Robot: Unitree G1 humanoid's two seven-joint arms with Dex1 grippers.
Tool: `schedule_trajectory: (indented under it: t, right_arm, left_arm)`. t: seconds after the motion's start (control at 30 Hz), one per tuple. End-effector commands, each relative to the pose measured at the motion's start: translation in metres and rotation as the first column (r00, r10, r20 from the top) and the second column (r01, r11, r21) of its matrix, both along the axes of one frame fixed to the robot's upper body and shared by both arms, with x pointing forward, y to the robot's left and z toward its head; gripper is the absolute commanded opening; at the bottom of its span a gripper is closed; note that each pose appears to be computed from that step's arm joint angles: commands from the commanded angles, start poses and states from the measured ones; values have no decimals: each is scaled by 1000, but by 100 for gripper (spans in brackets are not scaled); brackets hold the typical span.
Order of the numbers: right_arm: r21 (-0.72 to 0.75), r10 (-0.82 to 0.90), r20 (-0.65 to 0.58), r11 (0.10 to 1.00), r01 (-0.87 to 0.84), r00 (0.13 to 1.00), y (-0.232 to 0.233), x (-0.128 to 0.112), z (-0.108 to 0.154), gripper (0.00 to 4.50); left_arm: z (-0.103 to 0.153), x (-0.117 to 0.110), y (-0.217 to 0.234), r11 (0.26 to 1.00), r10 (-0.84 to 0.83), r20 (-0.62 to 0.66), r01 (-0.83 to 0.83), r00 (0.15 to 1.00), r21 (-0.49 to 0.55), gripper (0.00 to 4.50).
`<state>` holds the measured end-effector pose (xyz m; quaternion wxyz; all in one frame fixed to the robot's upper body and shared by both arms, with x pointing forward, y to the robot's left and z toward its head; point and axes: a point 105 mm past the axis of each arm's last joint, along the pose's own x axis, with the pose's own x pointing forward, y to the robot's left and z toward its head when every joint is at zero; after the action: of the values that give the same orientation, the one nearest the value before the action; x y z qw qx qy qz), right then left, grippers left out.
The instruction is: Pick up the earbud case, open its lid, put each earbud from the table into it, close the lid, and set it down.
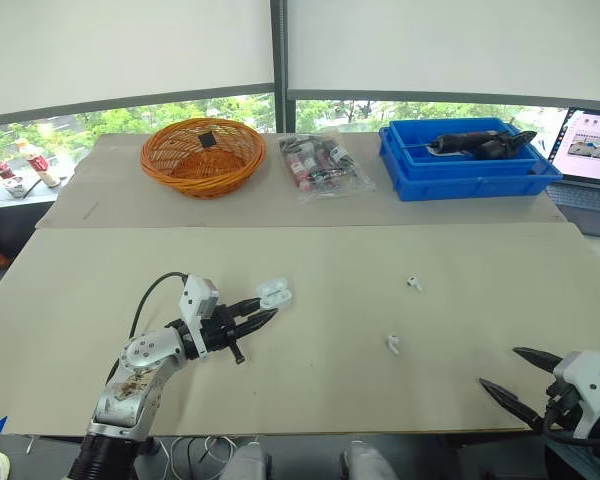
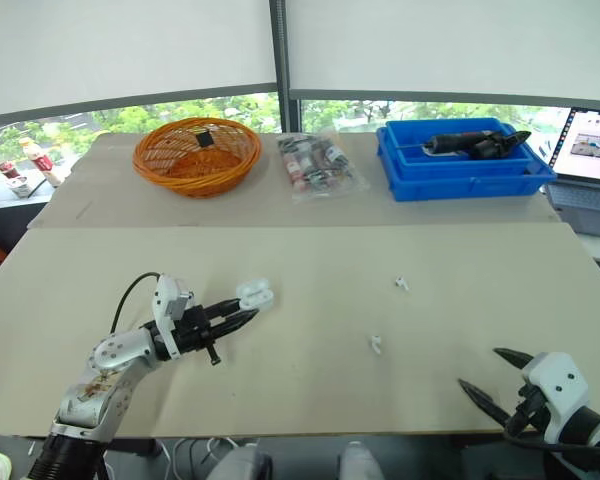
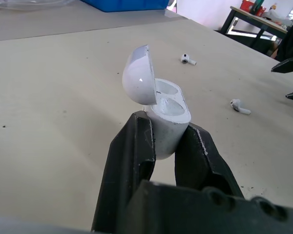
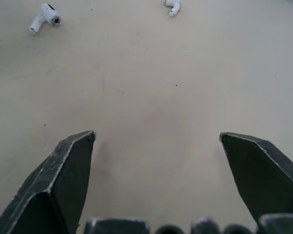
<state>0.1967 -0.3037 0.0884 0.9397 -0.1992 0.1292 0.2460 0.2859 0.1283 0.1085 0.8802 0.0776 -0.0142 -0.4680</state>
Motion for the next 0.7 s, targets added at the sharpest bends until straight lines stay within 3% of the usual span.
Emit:
schedule_trajectory:
  t: [0.03, 0.27, 0.47, 0.7]
  right_arm:
    - [-34, -8, 43, 999, 10, 999, -9, 1, 13, 450]
    - [-54, 56, 33, 997, -54, 998, 7, 2, 15, 450]
    - [-25, 199, 50, 980, -198, 979, 58, 8, 23, 450]
    - [7, 94, 23, 996, -94, 995, 102, 28, 8, 450]
  left_arm:
    - [12, -2, -2, 1000, -15, 47, 15, 999, -2, 55]
    - [11, -3, -2, 1000, -17, 44, 17, 999, 1, 55]
    - [9, -3, 0, 1000, -21, 40, 20, 999, 11, 55]
    - [5, -5, 0, 1000, -22, 34, 21, 999, 19, 55]
